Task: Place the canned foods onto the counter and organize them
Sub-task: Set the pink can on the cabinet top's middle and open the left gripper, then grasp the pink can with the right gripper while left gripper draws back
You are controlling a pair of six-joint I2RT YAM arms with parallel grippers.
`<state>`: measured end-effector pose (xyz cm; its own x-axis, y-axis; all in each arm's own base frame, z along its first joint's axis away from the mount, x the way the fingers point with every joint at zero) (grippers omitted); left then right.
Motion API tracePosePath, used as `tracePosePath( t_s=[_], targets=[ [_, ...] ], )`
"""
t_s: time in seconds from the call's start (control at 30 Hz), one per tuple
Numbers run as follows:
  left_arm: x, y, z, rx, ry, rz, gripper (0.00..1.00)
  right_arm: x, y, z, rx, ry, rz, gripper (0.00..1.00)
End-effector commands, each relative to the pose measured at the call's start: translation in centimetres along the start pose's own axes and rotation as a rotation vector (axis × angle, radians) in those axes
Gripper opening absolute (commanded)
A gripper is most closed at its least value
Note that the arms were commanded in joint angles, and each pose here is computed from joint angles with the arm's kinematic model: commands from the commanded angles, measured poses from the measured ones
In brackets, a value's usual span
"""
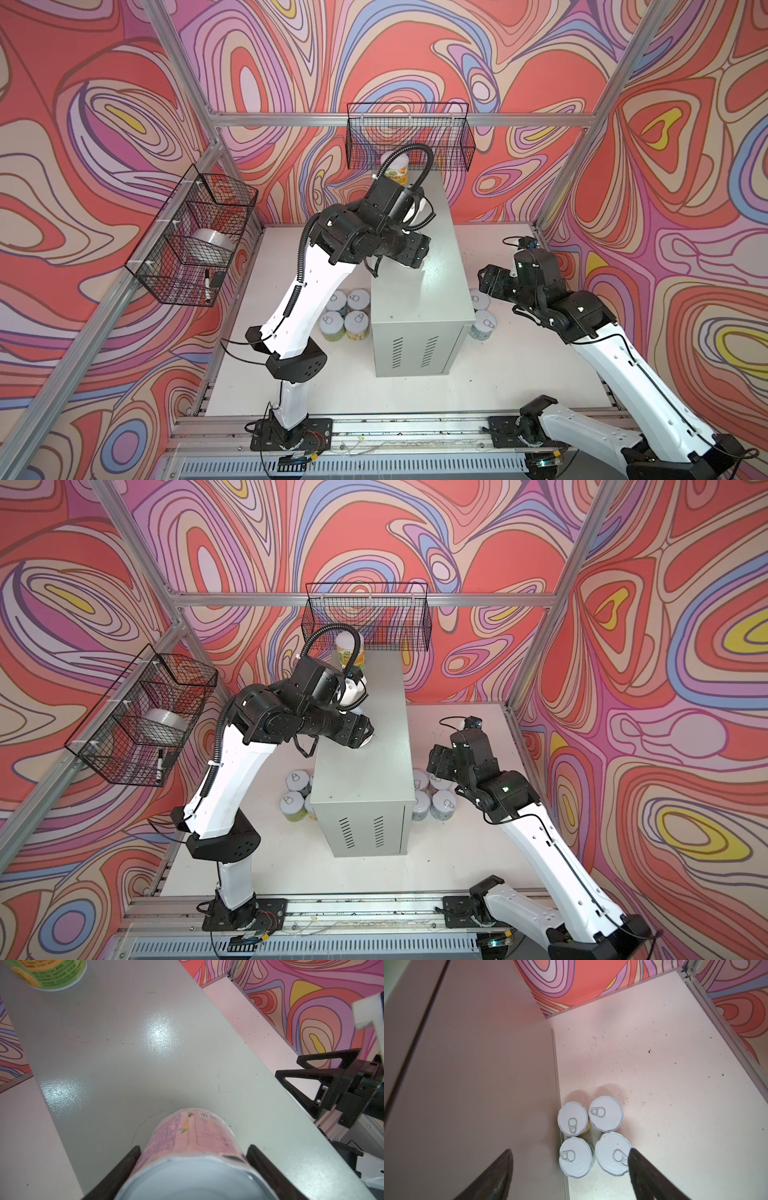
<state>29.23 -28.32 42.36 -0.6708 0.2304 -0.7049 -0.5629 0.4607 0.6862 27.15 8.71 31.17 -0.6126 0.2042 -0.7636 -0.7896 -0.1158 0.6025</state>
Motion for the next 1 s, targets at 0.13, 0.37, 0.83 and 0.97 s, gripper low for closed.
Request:
tracePosePath(
  t_s=[0.13, 0.37, 0.83, 0.97],
  targets=[
    [-2.4, 0.2, 0.0, 0.012, -0.007, -0.106, 1.0, -3.6, 2.7, 1.4, -0.069, 0.03, -0.085, 0.92],
    [-6.1, 3.8, 1.4, 0.014, -0.01, -0.303, 1.0, -7.5, 6.7, 5.8, -0.346, 0.134, -0.244, 0.91],
    [-2.5, 11.2, 9.7, -0.121, 0.175, -0.43, 0.98, -7.5, 9.2, 15.0, -0.718, 0.405, -0.282, 0.9],
    [-0.3, 9.6, 11.7, -0.06, 0.294, -0.4, 0.95, -6.9, 8.8, 17.1, -0.708, 0.472, -0.251, 0.9]
  ],
)
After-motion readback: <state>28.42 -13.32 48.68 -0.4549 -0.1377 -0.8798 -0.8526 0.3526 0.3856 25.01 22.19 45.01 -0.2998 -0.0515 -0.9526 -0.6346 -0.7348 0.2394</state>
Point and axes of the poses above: each gripper's point midway between its finger pads, its own y axis back along the fingers, its own z axis along the line the jaws close on, x = y × z, the point moved 3 cm from there along y, back along the fingers, and after that the axes turned 6 degrees about y, right-handed, at the moved point
